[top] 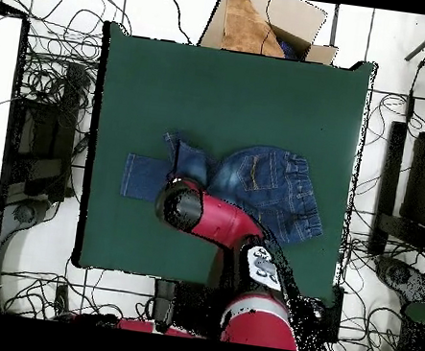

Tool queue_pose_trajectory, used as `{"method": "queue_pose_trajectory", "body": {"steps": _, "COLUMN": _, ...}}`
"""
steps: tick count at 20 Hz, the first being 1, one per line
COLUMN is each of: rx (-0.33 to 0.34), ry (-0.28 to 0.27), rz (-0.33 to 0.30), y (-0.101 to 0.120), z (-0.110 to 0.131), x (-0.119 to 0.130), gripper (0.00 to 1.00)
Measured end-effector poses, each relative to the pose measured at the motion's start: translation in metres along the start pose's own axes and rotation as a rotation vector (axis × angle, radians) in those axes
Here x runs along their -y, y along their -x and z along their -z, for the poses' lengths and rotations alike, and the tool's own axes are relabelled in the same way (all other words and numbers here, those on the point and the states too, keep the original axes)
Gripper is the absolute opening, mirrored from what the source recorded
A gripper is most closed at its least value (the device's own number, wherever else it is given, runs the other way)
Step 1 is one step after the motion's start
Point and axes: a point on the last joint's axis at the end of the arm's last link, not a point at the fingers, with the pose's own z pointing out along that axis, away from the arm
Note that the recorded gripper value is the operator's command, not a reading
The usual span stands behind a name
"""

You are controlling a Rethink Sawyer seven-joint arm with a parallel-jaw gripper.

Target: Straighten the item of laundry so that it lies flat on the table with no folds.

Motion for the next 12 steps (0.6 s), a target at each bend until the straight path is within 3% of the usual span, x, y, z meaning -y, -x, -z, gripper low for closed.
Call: {"method": "queue_pose_trajectory", "body": {"steps": 12, "rx": 0.065, "ry": -0.033, "rz": -0.045, "y": 0.041, "z": 0.012, "x": 0.087, "gripper": 1.00}}
